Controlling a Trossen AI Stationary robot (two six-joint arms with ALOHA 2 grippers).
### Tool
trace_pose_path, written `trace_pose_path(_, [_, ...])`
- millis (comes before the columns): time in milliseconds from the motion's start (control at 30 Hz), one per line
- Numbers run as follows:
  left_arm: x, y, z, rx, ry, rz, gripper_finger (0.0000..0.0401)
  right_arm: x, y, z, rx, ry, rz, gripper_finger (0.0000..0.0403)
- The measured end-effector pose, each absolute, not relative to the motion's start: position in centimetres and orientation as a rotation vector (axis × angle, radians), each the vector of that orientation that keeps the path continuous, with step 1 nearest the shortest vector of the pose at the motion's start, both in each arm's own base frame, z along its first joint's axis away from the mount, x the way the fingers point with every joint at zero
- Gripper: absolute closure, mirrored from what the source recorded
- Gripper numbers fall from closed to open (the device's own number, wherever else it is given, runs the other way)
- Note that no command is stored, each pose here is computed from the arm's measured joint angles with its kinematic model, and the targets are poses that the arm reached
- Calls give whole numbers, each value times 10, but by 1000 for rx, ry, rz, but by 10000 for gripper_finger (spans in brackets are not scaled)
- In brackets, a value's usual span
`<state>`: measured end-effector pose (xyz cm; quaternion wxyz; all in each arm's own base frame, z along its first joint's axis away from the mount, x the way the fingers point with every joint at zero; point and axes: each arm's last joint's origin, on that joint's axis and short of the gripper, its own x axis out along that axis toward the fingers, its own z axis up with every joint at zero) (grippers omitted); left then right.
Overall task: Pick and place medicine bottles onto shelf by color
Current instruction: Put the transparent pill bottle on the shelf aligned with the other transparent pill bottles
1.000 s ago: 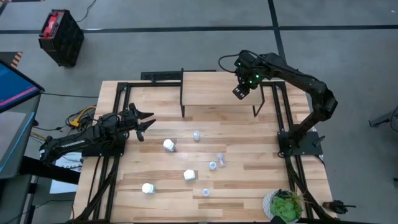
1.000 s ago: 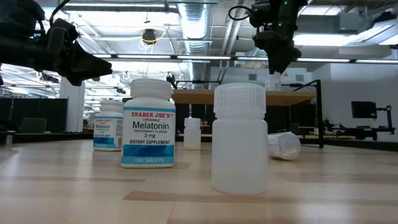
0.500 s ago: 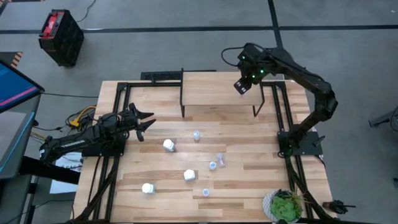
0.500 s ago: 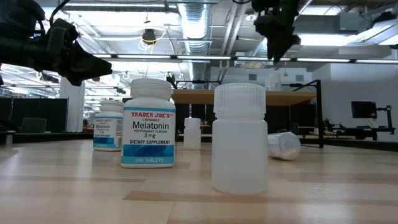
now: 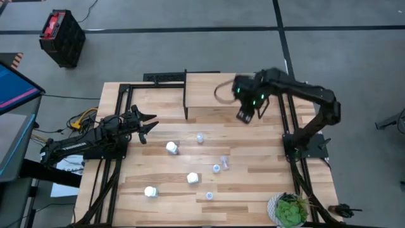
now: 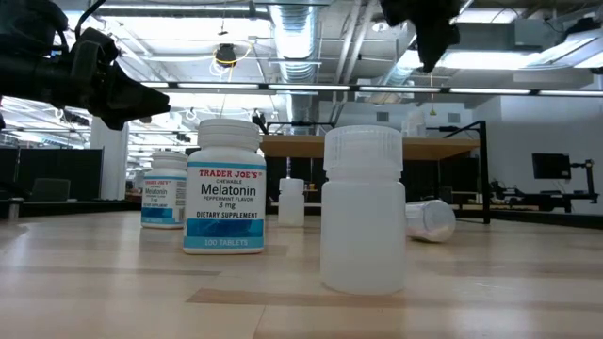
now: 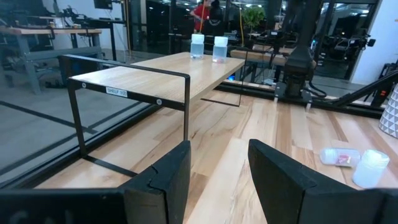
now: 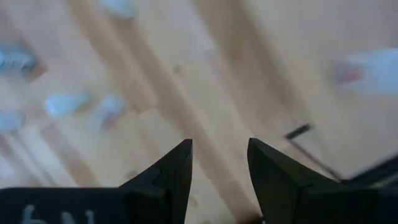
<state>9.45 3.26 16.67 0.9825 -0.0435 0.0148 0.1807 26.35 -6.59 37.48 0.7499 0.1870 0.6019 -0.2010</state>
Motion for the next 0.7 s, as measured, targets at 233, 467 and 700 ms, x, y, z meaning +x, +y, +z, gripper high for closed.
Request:
trace_pose_path(233, [95, 33, 166, -104, 30, 363, 252, 281, 7, 354, 327, 1329, -291, 233])
trace_pose_path(467, [95, 32, 166, -273, 2, 359, 252, 302, 56, 325, 343, 1088, -399, 235])
trace_pose_path(700, [95, 32, 166, -380, -9, 336, 252, 297, 60, 272, 452, 1072, -596, 235])
